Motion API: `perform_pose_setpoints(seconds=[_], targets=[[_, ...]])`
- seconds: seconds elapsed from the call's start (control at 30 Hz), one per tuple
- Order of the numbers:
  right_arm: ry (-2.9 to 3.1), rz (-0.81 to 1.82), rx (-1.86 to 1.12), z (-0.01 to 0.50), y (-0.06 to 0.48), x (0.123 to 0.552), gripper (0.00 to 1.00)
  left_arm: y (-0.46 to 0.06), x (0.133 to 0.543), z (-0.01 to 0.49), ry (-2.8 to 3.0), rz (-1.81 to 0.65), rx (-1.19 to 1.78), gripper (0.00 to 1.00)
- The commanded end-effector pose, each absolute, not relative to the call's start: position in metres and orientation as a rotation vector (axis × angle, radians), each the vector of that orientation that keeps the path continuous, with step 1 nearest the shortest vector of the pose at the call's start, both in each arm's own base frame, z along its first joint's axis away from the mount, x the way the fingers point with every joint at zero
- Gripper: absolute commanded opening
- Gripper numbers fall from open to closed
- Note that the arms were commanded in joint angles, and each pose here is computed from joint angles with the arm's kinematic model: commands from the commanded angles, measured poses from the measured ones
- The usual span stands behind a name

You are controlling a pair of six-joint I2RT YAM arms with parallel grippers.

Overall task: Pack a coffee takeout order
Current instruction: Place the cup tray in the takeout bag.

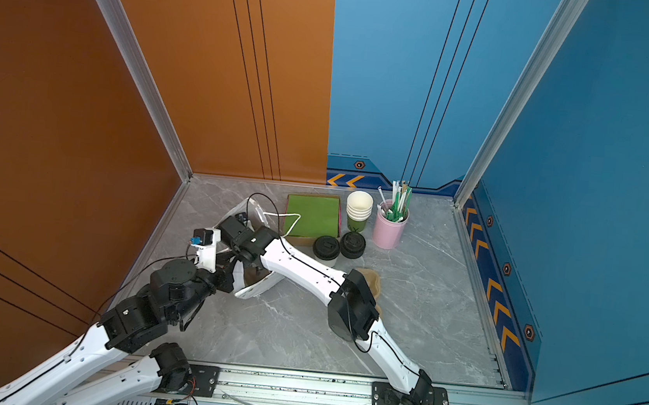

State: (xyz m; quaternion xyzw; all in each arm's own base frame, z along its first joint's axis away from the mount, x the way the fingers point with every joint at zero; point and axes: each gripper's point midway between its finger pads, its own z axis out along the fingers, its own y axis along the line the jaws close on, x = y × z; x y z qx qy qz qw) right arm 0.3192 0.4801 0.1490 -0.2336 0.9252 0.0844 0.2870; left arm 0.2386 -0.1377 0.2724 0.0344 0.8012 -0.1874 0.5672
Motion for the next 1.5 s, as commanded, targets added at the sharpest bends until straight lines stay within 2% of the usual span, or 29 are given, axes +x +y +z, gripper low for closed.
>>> perform_pose_setpoints(seconds=[0.0, 0.33, 0.5, 0.63, 0.9, 1.0, 1.17, 1.27, 1.37, 1.47], targets=[[2.430, 0.344, -0.661, 0.181, 0.498, 0.289, 0.83, -0.148, 0.236, 0.290, 1.862, -0.558, 0.052, 0.00], [2.417, 0.316, -0.636, 0.186, 0.492, 0.291, 0.84, -0.130, 0.240, 0.284, 1.968, -0.570, -0.125, 0.00], [2.390, 0.277, -0.662, 0.189, 0.489, 0.293, 0.70, -0.123, 0.241, 0.280, 2.018, -0.586, -0.176, 0.00], [2.388, 0.276, -0.676, 0.189, 0.488, 0.292, 0.53, -0.121, 0.243, 0.277, 2.050, -0.616, -0.200, 0.00], [2.350, 0.269, -0.660, 0.206, 0.484, 0.293, 0.32, -0.109, 0.242, 0.275, 2.085, -0.598, -0.232, 0.00], [2.322, 0.283, -0.660, 0.220, 0.485, 0.291, 0.32, -0.108, 0.241, 0.272, 2.092, -0.605, -0.240, 0.00], [2.278, 0.309, -0.659, 0.239, 0.488, 0.288, 0.47, -0.109, 0.241, 0.268, 2.108, -0.607, -0.256, 0.00], [2.264, 0.296, -0.664, 0.242, 0.488, 0.286, 0.49, -0.105, 0.241, 0.266, 2.115, -0.592, -0.267, 0.00], [2.260, 0.268, -0.654, 0.242, 0.483, 0.288, 0.40, -0.101, 0.239, 0.265, 2.117, -0.576, -0.277, 0.00], [2.254, 0.245, -0.647, 0.242, 0.479, 0.289, 0.23, -0.097, 0.237, 0.264, 2.133, -0.546, -0.278, 0.00]])
